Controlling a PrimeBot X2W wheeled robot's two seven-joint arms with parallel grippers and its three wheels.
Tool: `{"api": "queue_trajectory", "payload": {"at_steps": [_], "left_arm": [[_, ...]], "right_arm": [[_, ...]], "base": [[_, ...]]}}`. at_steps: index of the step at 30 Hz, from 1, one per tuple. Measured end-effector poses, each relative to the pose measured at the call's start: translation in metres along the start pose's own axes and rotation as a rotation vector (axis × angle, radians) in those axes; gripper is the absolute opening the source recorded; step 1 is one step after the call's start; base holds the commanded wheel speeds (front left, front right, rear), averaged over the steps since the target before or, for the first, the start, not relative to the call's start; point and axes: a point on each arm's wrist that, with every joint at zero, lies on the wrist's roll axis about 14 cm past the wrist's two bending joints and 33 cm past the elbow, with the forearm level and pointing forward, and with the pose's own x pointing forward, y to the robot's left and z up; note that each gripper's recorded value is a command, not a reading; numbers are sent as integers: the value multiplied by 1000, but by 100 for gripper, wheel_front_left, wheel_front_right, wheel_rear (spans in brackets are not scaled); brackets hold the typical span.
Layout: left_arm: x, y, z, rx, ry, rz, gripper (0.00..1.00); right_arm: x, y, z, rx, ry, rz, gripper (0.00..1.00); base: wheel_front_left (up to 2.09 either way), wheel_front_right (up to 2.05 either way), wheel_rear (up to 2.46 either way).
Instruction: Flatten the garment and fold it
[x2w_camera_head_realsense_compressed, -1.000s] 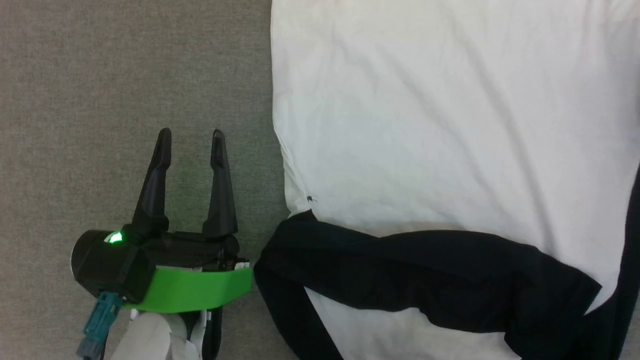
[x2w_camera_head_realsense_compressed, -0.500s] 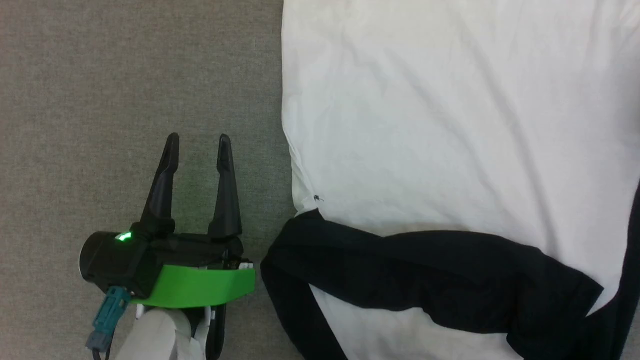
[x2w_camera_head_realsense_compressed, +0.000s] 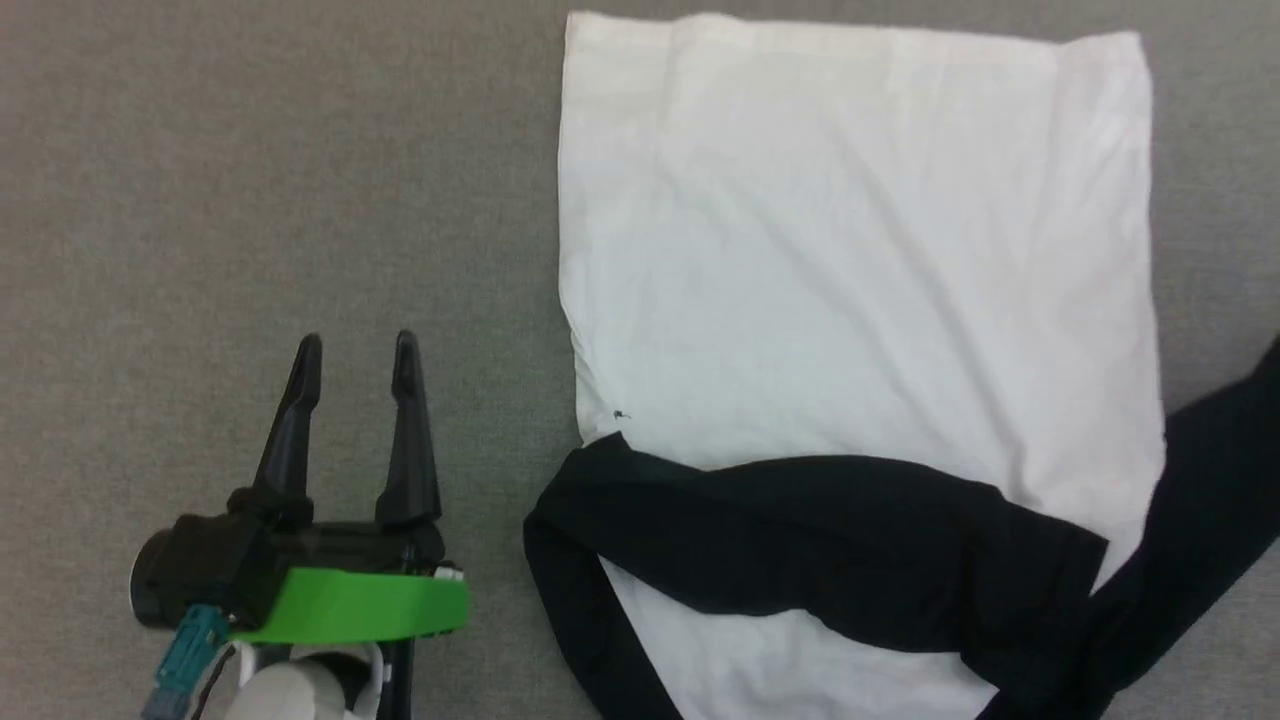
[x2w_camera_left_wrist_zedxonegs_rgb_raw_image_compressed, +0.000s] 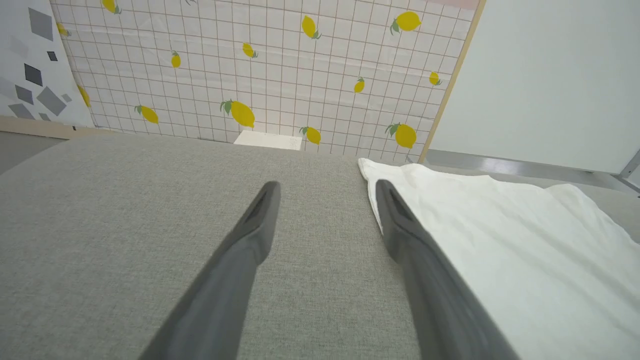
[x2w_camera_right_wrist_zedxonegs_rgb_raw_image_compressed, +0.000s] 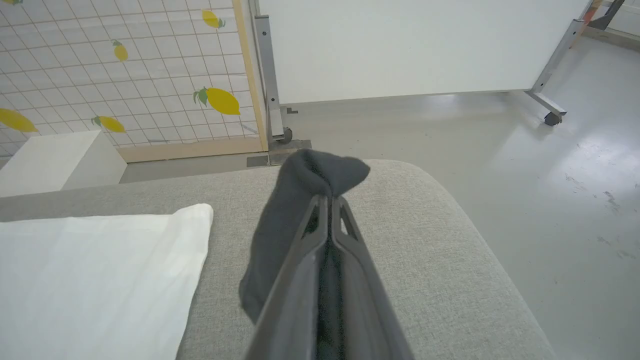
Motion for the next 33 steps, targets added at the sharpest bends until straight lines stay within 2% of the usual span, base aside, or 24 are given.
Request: {"api": "queue_trajectory", "payload": {"at_steps": [5, 10, 17, 20, 23, 28, 33], "left_arm": [[-16, 3, 21, 5, -32, 7, 100], [-34, -1, 44, 2, -73, -5, 100], [-47, -6, 63, 0, -112, -18, 100], [-52, -8, 70, 0, -130, -26, 100], [-57, -9, 75, -7, -139, -30, 100], [-64, -9, 82, -13, -156, -27, 100], [-70, -2, 87, -11, -166, -6, 100]], "right_arm": [[-50, -51, 24, 39, -72, -120, 0], [-111, -106, 24, 93, -93, -262, 0], [-152, -128, 26, 118, -129, -318, 0], [-158, -117, 38, 117, -169, -278, 0], [-158, -90, 57, 119, -218, -182, 0], [-156, -17, 83, 90, -259, 47, 0], [-161, 66, 93, 34, -253, 290, 0]], "base": [[0, 0, 0], [0, 0, 0], [0, 0, 0], [0, 0, 0], [0, 0, 0], [0, 0, 0], [0, 0, 0]]}}
